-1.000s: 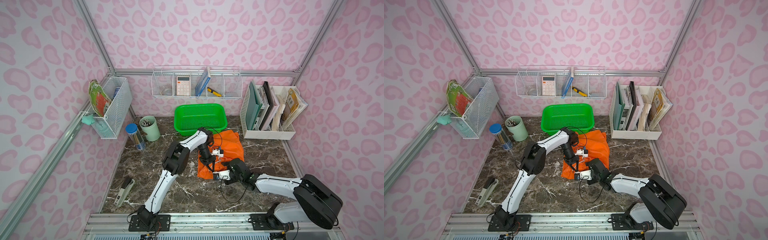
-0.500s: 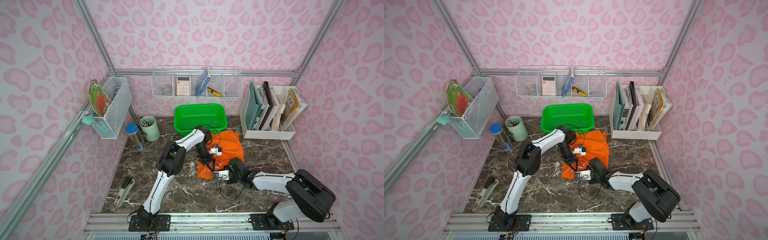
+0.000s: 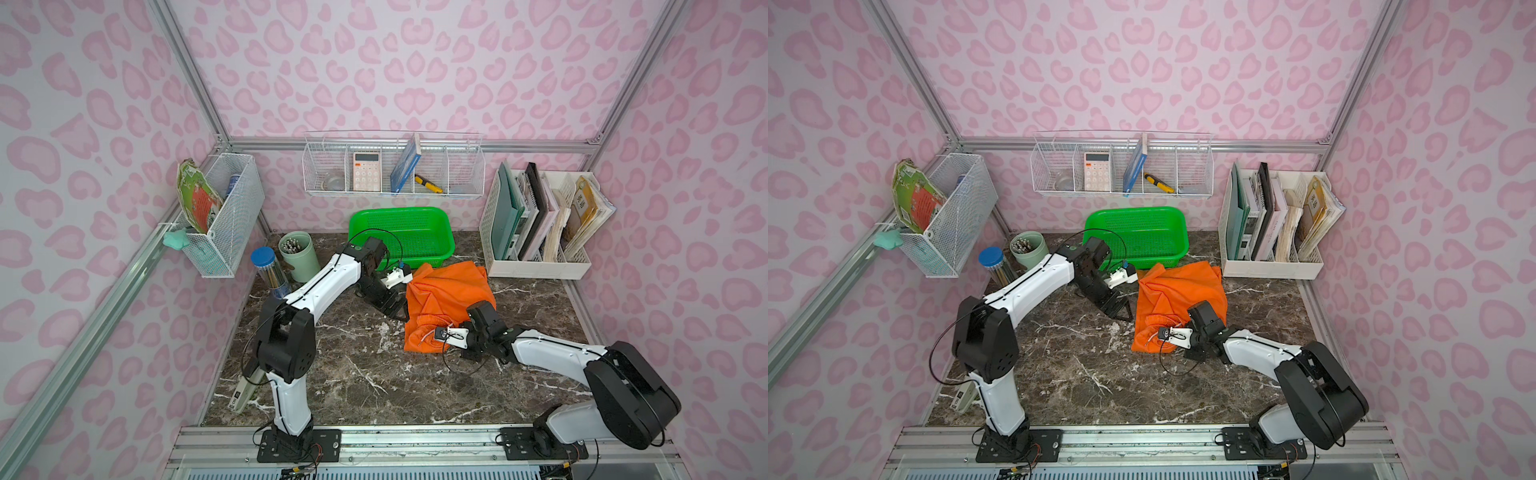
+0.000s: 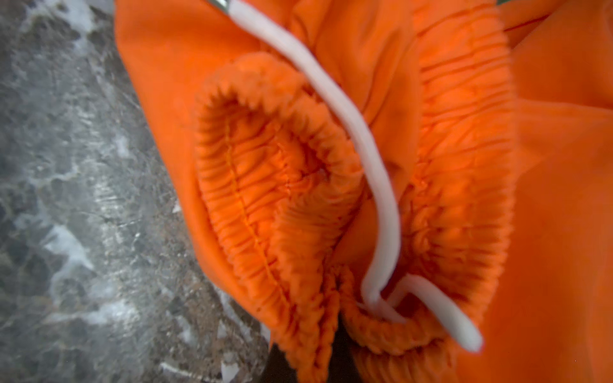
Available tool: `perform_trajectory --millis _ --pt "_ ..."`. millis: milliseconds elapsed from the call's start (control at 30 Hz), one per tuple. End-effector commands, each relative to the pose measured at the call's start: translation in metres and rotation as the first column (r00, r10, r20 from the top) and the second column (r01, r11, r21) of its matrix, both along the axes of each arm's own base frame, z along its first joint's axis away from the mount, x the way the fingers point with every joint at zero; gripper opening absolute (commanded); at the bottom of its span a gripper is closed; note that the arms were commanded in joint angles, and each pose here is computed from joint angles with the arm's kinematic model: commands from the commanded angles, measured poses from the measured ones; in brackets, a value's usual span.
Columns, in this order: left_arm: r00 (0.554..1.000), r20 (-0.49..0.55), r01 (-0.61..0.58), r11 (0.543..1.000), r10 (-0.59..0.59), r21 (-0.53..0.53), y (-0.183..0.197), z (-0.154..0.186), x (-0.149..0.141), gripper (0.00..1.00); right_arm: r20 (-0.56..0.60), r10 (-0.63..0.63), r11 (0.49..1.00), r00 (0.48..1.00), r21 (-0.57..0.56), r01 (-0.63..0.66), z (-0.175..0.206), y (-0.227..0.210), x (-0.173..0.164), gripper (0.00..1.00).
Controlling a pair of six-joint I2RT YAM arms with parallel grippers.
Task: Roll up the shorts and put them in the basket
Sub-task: Roll the shorts at the center of the board.
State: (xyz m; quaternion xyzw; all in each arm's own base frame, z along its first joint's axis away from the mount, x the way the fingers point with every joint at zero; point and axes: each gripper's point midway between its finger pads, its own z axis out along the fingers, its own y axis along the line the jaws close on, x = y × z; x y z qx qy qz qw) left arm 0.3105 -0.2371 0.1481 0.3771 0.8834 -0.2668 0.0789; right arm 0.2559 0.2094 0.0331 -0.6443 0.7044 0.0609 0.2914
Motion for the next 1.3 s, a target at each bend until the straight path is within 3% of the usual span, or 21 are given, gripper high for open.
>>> perform_trajectory --millis 0,167,300,600,767,967,1267 --pt "0.979 0.189 -0.073 0.997 0.071 0.005 0.008 0.016 0.024 0.99 -0.194 -0.012 0.998 0.981 0.051 0.023 -0.003 -0.001 -0.023 0.00" --pt "0.924 0.382 -0.050 0.998 0.032 0.037 0.012 0.027 0.017 0.99 -0.297 -0.030 0.993 0.954 0.102 0.063 0.007 -0.004 -0.023 0.00" --pt "0.857 0.503 0.047 0.989 -0.113 0.143 -0.008 0.030 0.002 0.99 -0.345 -0.062 0.985 0.936 0.130 0.113 0.014 -0.007 -0.013 0.00" --pt "0.596 0.705 0.227 0.923 -0.385 0.312 -0.081 -0.016 -0.019 0.99 -0.480 -0.100 0.965 0.871 0.165 0.202 0.009 -0.010 -0.007 0.00" --pt "0.509 0.742 0.252 0.900 -0.437 0.357 -0.110 -0.035 -0.014 0.99 -0.532 -0.089 0.956 0.842 0.190 0.222 0.008 -0.011 -0.002 0.00" --pt "0.463 0.772 0.267 0.899 -0.436 0.348 -0.132 -0.049 -0.010 0.99 -0.575 -0.090 0.948 0.813 0.201 0.247 0.005 -0.011 0.005 0.00" --pt "0.455 0.766 0.272 0.890 -0.453 0.365 -0.142 -0.077 -0.004 0.97 -0.586 -0.089 0.946 0.806 0.204 0.253 0.002 -0.011 0.006 0.00"
